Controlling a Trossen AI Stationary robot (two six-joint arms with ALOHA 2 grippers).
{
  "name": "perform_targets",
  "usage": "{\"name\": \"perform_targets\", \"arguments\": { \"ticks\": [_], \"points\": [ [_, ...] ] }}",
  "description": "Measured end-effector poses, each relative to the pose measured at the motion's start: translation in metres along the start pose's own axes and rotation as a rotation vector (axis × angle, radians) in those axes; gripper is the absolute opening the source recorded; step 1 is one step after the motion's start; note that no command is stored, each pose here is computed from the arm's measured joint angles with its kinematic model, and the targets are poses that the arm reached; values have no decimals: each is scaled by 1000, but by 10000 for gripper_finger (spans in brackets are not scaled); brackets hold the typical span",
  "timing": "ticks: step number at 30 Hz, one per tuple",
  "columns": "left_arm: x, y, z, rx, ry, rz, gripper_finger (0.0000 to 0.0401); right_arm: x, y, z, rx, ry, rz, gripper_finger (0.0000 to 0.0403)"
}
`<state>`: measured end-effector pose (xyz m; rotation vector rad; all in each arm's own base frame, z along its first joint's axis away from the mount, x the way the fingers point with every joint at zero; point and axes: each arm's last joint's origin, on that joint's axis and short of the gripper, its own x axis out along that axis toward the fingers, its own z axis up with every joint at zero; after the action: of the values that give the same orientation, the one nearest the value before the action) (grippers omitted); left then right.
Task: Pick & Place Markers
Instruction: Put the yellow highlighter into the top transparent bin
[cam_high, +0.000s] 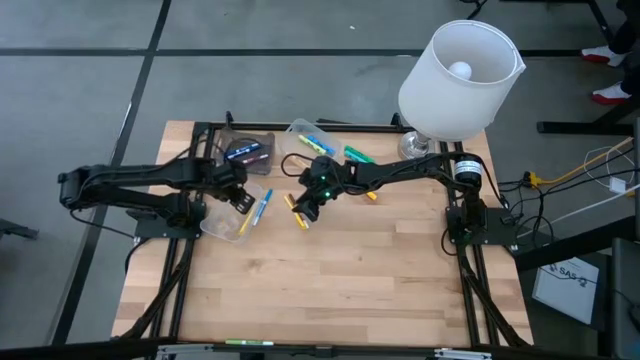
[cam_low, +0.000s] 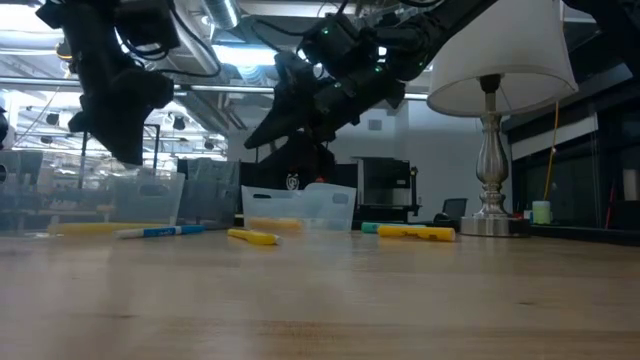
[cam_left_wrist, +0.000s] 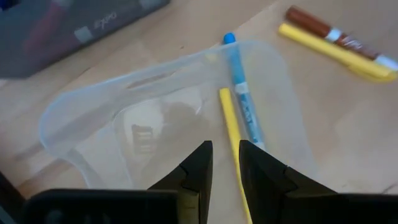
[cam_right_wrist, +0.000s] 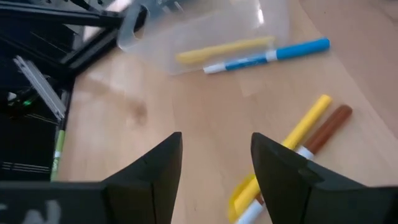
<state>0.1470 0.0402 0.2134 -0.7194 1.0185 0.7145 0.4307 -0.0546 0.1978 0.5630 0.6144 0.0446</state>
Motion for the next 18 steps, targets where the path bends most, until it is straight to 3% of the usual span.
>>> {"name": "perform_targets", "arguments": {
  "ticks": [12, 18],
  "points": [
    [-25, -4, 8, -37, -233, -207, 74, -2, -12, -14, 25, 48, -327, 190],
    [-35, -6, 12, -33, -327, -285, 75, -10, -17, -26, 20, 231, -487, 190]
  ]
}}
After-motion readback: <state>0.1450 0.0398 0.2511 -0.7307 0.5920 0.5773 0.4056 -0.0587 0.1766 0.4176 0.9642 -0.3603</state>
